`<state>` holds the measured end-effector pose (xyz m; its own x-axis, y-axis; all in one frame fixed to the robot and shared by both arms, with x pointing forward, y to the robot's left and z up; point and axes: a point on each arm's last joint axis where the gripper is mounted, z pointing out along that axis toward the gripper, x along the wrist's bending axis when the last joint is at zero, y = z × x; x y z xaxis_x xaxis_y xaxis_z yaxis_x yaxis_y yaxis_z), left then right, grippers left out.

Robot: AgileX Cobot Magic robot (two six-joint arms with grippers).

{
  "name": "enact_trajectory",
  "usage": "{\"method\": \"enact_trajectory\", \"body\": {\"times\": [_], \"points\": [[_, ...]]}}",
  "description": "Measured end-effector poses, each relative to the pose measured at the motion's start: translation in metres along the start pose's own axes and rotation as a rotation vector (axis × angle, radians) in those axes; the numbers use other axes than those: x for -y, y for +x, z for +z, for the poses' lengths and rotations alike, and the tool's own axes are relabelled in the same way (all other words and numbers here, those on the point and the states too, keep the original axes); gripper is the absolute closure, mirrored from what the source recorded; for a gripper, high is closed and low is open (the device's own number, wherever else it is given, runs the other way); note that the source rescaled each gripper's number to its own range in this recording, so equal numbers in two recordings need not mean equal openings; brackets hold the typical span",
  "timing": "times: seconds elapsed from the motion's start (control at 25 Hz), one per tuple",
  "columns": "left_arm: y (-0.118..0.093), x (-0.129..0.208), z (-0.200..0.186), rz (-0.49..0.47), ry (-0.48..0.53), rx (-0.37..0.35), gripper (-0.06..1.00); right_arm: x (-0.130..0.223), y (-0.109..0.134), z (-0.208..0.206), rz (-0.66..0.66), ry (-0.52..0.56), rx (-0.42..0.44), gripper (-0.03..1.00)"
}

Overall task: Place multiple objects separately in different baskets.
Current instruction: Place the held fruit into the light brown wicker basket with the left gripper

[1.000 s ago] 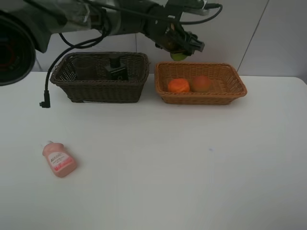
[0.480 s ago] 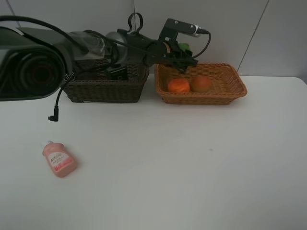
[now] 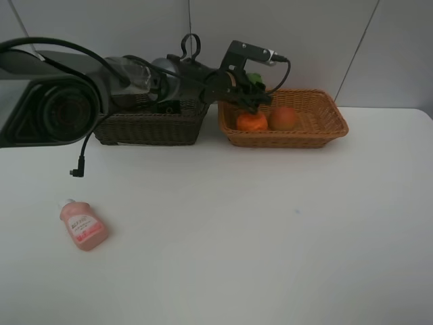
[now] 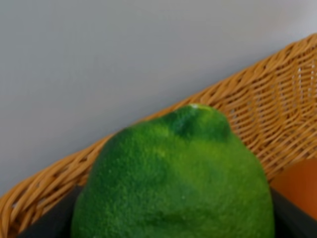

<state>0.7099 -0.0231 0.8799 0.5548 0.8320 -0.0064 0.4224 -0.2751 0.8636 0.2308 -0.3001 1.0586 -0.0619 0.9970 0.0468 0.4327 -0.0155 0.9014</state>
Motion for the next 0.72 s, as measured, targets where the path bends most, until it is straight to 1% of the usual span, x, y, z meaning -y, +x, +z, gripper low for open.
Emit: {"method": "enact_trajectory", "body": {"times": [0.16, 0.32, 0.36, 0.44, 0.48, 0.56, 0.72], "points": [[0.0003, 0.0019, 0.0, -0.004, 0.021, -0.004, 0.14, 0.0, 0.0, 0.0, 0.0, 0.0, 0.0, 0.1], [0.0003, 0.003, 0.0, -0.029, 0.032, -0.004, 0.14, 0.0, 0.0, 0.0, 0.0, 0.0, 0.0, 0.1], [0.0003, 0.003, 0.0, -0.039, 0.032, -0.003, 0.12, 0.0, 0.0, 0.0, 0.0, 0.0, 0.0, 0.1], [0.0001, 0.0031, 0.0, -0.063, 0.033, -0.002, 0.03, 0.0, 0.0, 0.0, 0.0, 0.0, 0.0, 0.1], [-0.0001, 0.0027, -0.0001, -0.081, 0.031, 0.0, 0.01, 0.0, 0.0, 0.0, 0.0, 0.0, 0.0, 0.1], [-0.0003, 0.0028, -0.0001, -0.108, 0.032, 0.002, -0.01, 0.0, 0.0, 0.0, 0.0, 0.0, 0.0, 0.1], [-0.001, 0.0025, -0.0001, -0.12, 0.031, 0.004, -0.02, 0.0, 0.0, 0.0, 0.0, 0.0, 0.0, 0.1]]}}
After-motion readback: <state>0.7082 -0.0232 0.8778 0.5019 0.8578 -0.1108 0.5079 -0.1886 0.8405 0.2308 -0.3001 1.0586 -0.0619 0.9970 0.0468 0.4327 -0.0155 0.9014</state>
